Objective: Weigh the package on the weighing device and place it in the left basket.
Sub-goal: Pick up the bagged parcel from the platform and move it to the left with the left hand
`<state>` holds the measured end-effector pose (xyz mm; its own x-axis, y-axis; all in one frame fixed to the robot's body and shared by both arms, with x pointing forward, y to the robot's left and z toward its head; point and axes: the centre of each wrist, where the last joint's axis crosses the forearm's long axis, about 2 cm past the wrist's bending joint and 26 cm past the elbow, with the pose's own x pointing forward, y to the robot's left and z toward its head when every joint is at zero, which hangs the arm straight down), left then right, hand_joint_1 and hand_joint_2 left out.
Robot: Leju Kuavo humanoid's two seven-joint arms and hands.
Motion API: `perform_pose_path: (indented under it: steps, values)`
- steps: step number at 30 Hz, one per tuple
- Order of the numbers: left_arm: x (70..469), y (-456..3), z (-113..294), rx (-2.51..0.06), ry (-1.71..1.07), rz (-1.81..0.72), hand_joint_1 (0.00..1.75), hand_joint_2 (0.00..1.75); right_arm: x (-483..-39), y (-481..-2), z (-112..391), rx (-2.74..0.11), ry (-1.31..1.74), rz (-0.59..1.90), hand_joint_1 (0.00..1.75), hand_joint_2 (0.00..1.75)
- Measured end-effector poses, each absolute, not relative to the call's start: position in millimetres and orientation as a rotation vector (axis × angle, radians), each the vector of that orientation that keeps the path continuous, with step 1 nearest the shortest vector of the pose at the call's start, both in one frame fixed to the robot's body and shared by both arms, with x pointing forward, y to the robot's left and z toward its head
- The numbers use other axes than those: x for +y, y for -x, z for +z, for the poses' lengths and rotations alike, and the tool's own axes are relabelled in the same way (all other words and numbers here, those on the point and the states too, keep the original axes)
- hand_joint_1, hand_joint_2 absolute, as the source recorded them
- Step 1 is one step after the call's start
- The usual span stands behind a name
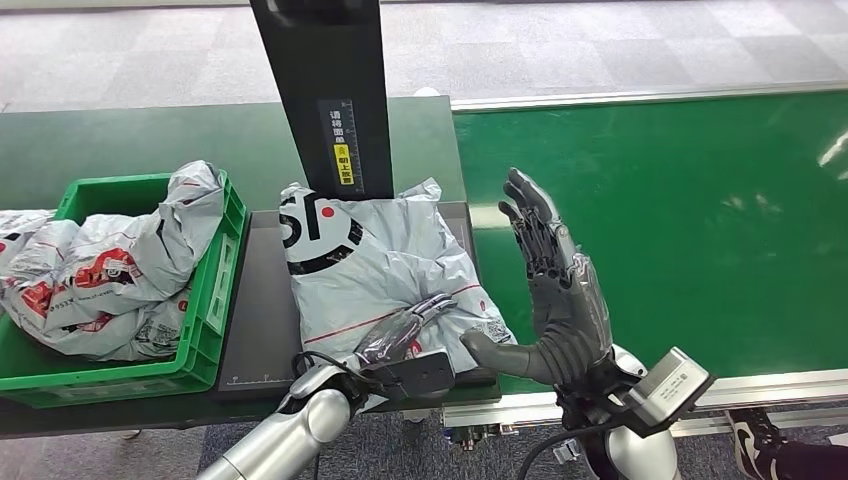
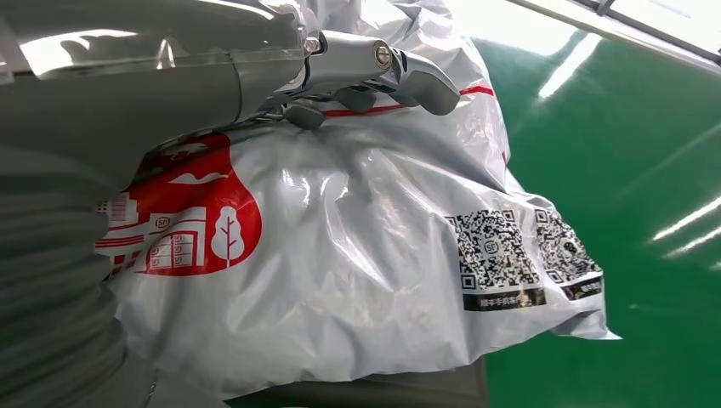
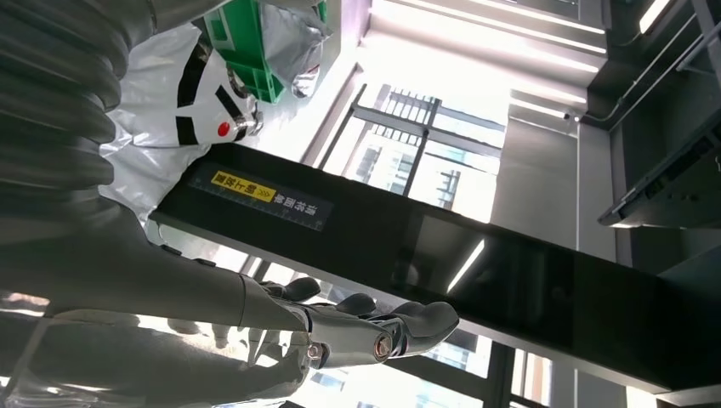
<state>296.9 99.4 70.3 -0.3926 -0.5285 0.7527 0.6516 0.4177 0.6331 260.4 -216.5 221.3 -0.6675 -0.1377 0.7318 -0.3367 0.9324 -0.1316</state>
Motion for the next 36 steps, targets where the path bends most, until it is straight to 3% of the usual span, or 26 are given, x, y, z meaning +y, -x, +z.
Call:
perform_pose_path:
  steps: [5,7,9,11,22,36]
  values:
    - [101,-296,69,-1.507,0.057,-1.324,0.0,1.75,-217,-261,224,-2.311,-0.318,0.333,0.0,1.75]
    - [100,-294,67,-1.508,0.034,-1.359,0.2,1.75,-218,-261,225,-2.312,-0.311,0.338,0.0,1.75]
    - [99,-292,64,-1.506,0.012,-1.396,1.04,1.75,-219,-261,226,-2.318,-0.299,0.341,0.0,1.75]
    - [99,-290,61,-1.5,-0.007,-1.43,1.72,1.75,-220,-261,227,-2.324,-0.285,0.345,0.0,1.75]
    - [98,-292,58,-1.47,-0.105,-1.582,1.75,1.75,-222,-258,234,-2.367,-0.222,0.37,0.0,1.75]
    - [99,-287,65,-1.568,-0.15,-1.534,1.75,1.75,-224,-253,229,-2.351,-0.197,0.364,0.0,1.75]
